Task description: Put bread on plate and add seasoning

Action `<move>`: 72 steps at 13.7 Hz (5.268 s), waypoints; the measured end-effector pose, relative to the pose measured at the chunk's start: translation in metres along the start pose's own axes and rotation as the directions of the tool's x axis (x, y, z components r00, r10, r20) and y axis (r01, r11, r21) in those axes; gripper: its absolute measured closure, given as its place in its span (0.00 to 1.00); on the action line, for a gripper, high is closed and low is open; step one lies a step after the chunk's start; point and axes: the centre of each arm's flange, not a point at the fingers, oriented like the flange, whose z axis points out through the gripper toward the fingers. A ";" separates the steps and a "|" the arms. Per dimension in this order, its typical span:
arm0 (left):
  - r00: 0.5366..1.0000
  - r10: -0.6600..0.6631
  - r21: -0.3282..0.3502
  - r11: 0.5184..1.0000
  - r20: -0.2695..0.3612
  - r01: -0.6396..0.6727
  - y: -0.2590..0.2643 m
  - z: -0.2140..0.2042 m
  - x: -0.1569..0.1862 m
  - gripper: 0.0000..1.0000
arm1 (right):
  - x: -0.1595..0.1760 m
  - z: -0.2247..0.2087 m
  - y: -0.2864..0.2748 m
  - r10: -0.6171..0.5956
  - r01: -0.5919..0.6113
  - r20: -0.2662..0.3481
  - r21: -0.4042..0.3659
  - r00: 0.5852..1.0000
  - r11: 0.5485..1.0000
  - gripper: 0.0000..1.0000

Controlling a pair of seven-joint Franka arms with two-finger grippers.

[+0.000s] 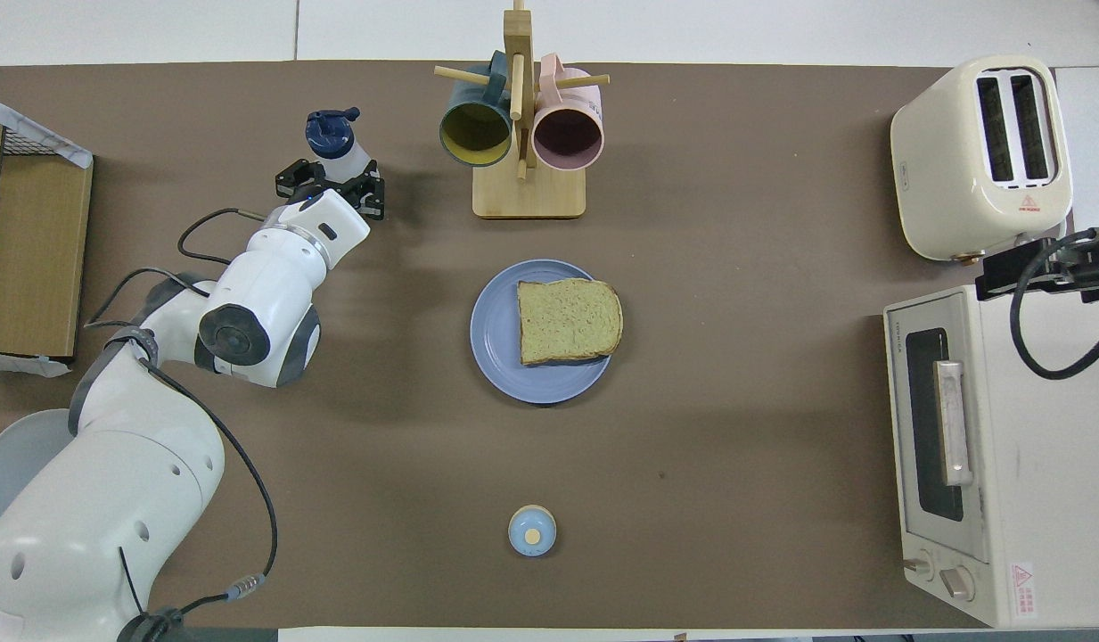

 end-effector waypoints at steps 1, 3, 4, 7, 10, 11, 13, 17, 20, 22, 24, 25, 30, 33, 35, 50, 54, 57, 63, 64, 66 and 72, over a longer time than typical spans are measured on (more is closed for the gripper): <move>1.000 -0.001 0.002 1.000 0.000 0.001 -0.001 0.000 0.000 0.55 | 0.000 0.000 0.000 0.000 0.000 0.000 0.000 1.000 1.000 0.00; 1.000 -0.002 0.002 1.000 0.000 0.002 -0.002 0.000 0.000 0.50 | 0.000 0.000 0.000 0.000 0.000 0.000 0.000 1.000 1.000 0.00; 1.000 -0.002 0.003 1.000 0.000 0.002 -0.002 0.000 0.000 0.50 | 0.000 0.000 0.000 0.000 0.000 0.000 0.000 1.000 1.000 0.00; 1.000 -0.009 0.011 1.000 0.010 0.008 -0.009 0.001 -0.005 0.23 | 0.000 0.000 0.000 0.000 0.000 0.000 0.000 1.000 1.000 0.00; 1.000 -0.013 0.017 1.000 0.020 0.012 -0.014 0.002 -0.010 0.00 | 0.000 0.000 0.000 0.000 0.000 0.000 0.000 1.000 1.000 0.00; 1.000 -0.013 0.017 1.000 0.022 0.013 -0.014 0.002 -0.012 0.00 | 0.000 0.000 0.000 0.000 0.000 0.000 0.000 1.000 1.000 0.00; 0.999 -0.013 0.017 1.000 0.029 0.013 -0.014 0.002 -0.015 0.00 | 0.000 0.000 0.000 0.000 0.000 0.000 0.000 1.000 1.000 0.00; 0.998 -0.010 0.014 1.000 0.061 0.009 -0.015 -0.009 -0.033 0.00 | 0.000 0.000 0.000 0.000 0.000 0.000 0.000 1.000 1.000 0.00; 0.998 -0.027 0.006 1.000 0.057 0.027 -0.017 -0.056 -0.024 0.00 | 0.000 0.000 0.000 0.000 0.000 0.000 0.000 1.000 1.000 0.00; 0.990 -0.022 -0.005 1.000 0.142 0.023 -0.004 -0.083 -0.013 0.00 | 0.000 0.000 0.000 0.000 0.000 0.000 0.000 1.000 1.000 0.00; 0.965 0.000 -0.023 1.000 0.261 0.007 0.022 -0.112 0.013 0.00 | 0.000 0.000 0.000 0.000 0.000 0.000 0.000 1.000 1.000 0.00; 0.956 -0.007 -0.029 0.999 0.292 0.017 0.034 -0.129 0.027 0.00 | 0.000 0.000 0.000 0.000 0.000 0.000 0.000 1.000 1.000 0.00; 0.878 -0.073 0.025 0.997 0.473 0.070 0.066 -0.179 0.090 0.00 | 0.000 0.000 0.000 0.000 0.000 0.000 0.000 1.000 1.000 0.00; 0.808 -0.078 0.045 0.997 0.584 0.063 0.047 -0.220 0.149 0.00 | 0.000 0.000 0.000 0.000 0.000 0.000 0.000 1.000 1.000 0.00; 0.761 -0.041 -0.001 0.999 0.648 0.054 0.016 -0.253 0.188 0.00 | 0.000 0.000 0.000 0.000 0.000 0.000 0.000 1.000 1.000 0.00; 0.647 0.013 -0.042 0.999 0.763 0.030 -0.171 -0.310 0.184 0.00 | 0.000 0.000 0.000 0.000 0.000 0.000 0.000 1.000 1.000 0.00; 0.628 -0.134 0.059 0.989 0.766 0.139 -0.177 -0.322 0.189 0.00 | 0.000 0.000 0.000 0.000 0.000 0.000 0.000 1.000 1.000 0.00; 0.588 -0.271 0.166 0.960 0.762 0.227 -0.167 -0.328 0.194 0.00 | 0.000 0.000 0.000 0.000 0.000 0.000 0.000 1.000 1.000 0.00; 0.555 -0.302 0.168 0.945 0.775 0.280 -0.167 -0.313 0.179 0.00 | 0.000 0.000 0.000 0.000 0.000 0.000 0.000 1.000 1.000 0.00; 0.555 -0.308 0.162 0.941 0.772 0.297 -0.167 -0.313 0.180 0.00 | 0.000 0.000 0.000 0.000 0.000 0.000 0.000 1.000 1.000 0.00; 0.554 -0.316 0.163 0.938 0.770 0.307 -0.171 -0.317 0.182 0.00 | 0.000 0.000 0.000 0.000 0.000 0.000 0.000 1.000 1.000 0.00; 0.571 -0.261 0.135 0.958 0.778 0.254 -0.174 -0.319 0.182 0.00 | 0.000 0.000 0.000 0.000 0.000 0.000 0.000 1.000 1.000 0.00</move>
